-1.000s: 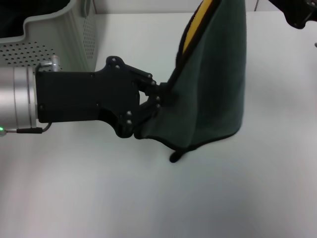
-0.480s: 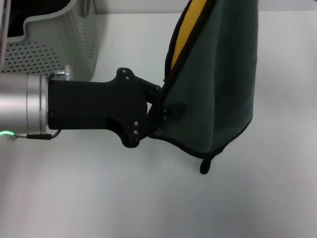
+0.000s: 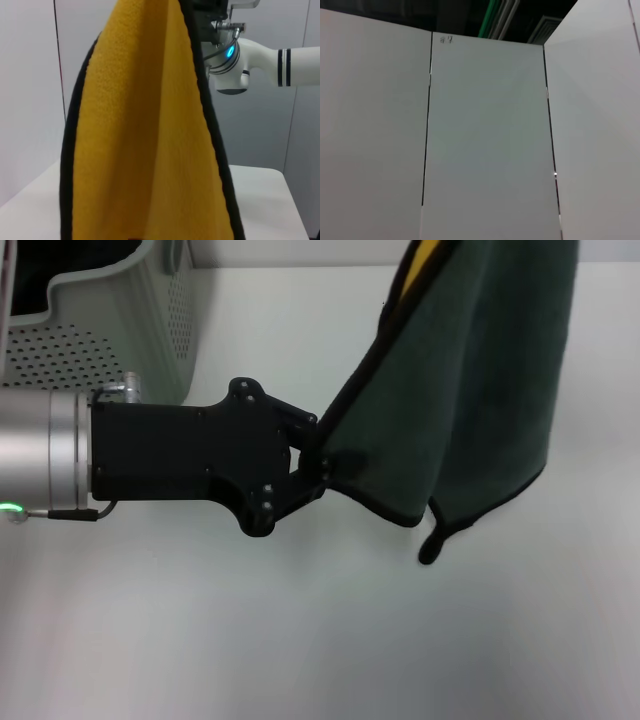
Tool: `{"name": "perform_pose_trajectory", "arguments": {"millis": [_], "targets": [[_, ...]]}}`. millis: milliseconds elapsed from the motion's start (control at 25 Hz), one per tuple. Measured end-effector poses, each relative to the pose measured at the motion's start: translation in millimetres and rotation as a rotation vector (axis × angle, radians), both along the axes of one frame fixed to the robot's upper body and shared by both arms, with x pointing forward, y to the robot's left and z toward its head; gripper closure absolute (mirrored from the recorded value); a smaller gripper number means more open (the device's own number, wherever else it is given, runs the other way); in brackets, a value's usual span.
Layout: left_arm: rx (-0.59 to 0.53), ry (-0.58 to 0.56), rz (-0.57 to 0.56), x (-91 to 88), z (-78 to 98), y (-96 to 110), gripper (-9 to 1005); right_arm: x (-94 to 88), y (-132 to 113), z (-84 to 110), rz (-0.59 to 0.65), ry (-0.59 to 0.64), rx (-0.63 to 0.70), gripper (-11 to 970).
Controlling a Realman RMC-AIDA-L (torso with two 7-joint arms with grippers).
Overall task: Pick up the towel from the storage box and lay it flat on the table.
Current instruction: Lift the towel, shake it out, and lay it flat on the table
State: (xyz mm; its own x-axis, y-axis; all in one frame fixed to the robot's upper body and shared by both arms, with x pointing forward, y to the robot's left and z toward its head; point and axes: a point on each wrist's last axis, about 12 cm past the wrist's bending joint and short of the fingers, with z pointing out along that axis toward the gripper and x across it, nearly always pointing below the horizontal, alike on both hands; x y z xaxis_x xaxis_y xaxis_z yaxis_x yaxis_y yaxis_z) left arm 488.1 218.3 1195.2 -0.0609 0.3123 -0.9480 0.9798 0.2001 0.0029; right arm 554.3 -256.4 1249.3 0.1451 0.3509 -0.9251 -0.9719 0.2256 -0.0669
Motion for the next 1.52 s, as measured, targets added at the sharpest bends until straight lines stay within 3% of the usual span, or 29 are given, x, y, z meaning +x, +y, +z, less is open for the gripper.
{"name": "perform_pose_trajectory", "arguments": {"millis": [480, 1120, 1520], "targets": [[-0.005, -0.004, 0.004, 1.0, 1.8, 2.1, 931, -6.7, -20.7, -4.5, -0.056, 0.005, 0.022, 942], [-0.061, 0.04, -0.009, 5.2, -1.1, 8.7, 874, -7.7, -21.2, -11.4, -0.052, 0.029, 0.019, 931], [-0.066, 0.068, -0.057, 4.9, -7.6, 9.1, 923, -10.1, -20.9, -13.4, -0.035, 0.038, 0.031, 924]]}}
